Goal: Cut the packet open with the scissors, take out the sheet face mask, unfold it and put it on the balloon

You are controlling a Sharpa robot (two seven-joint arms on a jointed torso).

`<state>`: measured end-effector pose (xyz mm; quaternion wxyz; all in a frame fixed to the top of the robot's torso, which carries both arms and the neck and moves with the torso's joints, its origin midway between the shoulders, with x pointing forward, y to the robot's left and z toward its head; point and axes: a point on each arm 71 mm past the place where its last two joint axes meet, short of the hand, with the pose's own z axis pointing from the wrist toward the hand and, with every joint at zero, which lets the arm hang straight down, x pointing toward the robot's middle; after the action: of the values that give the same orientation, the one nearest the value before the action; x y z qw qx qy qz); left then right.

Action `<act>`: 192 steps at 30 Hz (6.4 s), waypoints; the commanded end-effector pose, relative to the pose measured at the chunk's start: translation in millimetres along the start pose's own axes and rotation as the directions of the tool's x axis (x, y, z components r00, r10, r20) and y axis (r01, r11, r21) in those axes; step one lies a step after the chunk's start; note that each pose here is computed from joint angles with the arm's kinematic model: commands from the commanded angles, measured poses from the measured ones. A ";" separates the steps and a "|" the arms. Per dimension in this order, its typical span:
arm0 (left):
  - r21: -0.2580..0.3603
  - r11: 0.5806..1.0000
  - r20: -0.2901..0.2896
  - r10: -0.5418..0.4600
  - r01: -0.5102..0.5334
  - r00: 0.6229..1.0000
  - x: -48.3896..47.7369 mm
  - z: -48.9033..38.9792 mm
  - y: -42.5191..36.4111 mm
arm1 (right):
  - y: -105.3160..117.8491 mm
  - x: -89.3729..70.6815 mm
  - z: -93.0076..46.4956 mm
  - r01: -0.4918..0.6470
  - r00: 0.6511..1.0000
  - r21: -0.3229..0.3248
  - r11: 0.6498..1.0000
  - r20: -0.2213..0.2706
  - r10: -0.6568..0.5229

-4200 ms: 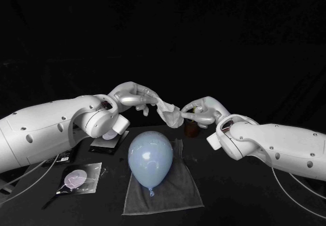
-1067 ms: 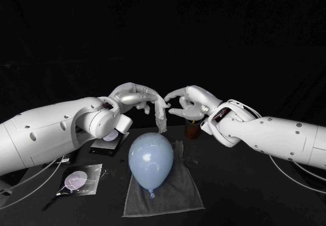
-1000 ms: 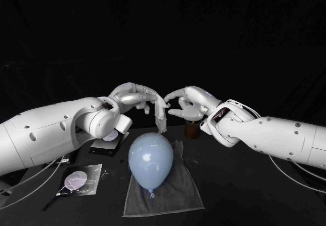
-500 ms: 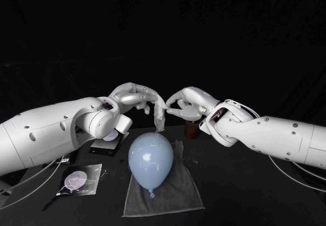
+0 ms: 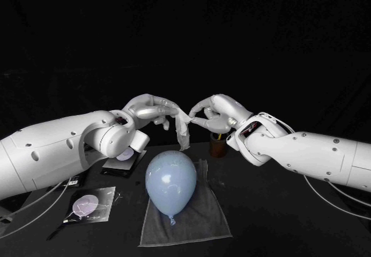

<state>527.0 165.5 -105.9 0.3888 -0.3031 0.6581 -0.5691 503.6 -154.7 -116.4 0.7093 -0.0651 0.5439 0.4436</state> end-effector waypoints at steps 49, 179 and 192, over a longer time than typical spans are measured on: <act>0.009 0.981 -0.005 0.191 -0.191 0.982 -19.2 24.8 -7.4 | 13.5 -80.3 61.9 0.184 0.983 0.158 0.970 -0.027 -0.182; 0.097 0.978 0.151 0.171 -0.186 0.974 19.3 10.7 14.7 | 11.2 -55.8 72.5 -0.123 0.992 0.345 0.931 0.065 0.107; 0.013 0.976 0.143 0.212 -0.216 0.967 26.3 19.8 19.1 | 21.3 -46.5 73.2 -0.131 0.991 0.326 0.936 0.047 0.122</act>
<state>530.5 137.5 -128.6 0.4922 -0.2648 0.6380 -0.5297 540.5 -126.2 -41.3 0.6820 0.0943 0.6083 0.3949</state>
